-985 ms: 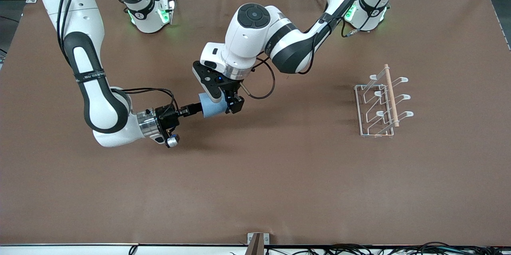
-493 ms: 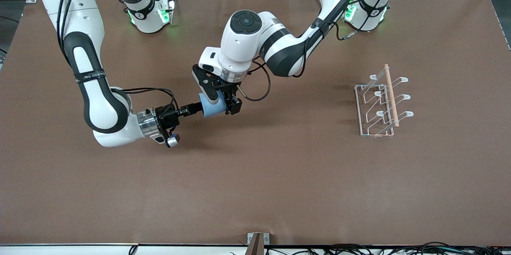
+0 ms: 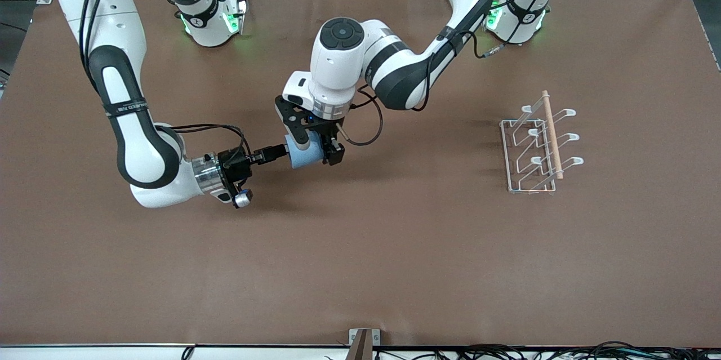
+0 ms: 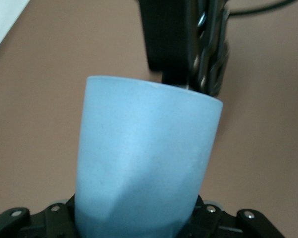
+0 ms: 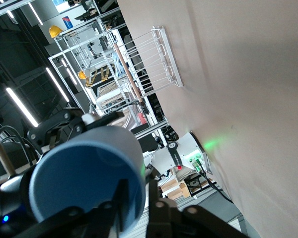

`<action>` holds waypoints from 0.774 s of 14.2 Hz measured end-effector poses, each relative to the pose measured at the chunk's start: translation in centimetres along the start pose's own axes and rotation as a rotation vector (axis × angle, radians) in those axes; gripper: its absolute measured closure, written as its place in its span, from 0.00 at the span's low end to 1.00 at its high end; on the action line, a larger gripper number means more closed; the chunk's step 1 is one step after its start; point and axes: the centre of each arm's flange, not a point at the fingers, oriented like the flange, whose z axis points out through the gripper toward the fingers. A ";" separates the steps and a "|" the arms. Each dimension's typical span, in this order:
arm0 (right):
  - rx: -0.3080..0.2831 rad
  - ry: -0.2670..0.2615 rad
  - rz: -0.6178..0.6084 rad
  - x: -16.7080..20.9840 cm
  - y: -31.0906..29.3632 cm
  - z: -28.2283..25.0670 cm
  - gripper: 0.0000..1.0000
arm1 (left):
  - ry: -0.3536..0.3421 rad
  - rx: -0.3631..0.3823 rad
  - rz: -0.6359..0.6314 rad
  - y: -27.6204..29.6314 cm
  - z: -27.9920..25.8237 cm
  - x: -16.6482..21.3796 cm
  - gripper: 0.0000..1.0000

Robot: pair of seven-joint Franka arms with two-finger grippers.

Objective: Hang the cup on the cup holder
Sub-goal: 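Carry the cup to the rack with the left gripper while the right gripper withdraws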

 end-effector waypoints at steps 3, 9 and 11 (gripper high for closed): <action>-0.022 0.005 0.006 0.0 0.5 -0.5 0.41 | -0.104 0.023 -0.016 -1.8 -0.6 -1.3 0.27; -0.454 0.124 0.062 -2.8 5.0 -11.7 0.00 | -0.460 0.151 -0.133 -13.9 -4.6 -9.1 0.27; -0.602 0.178 0.054 -4.7 4.3 -16.0 0.00 | -0.587 0.186 -0.131 -18.8 -6.6 -12.8 0.27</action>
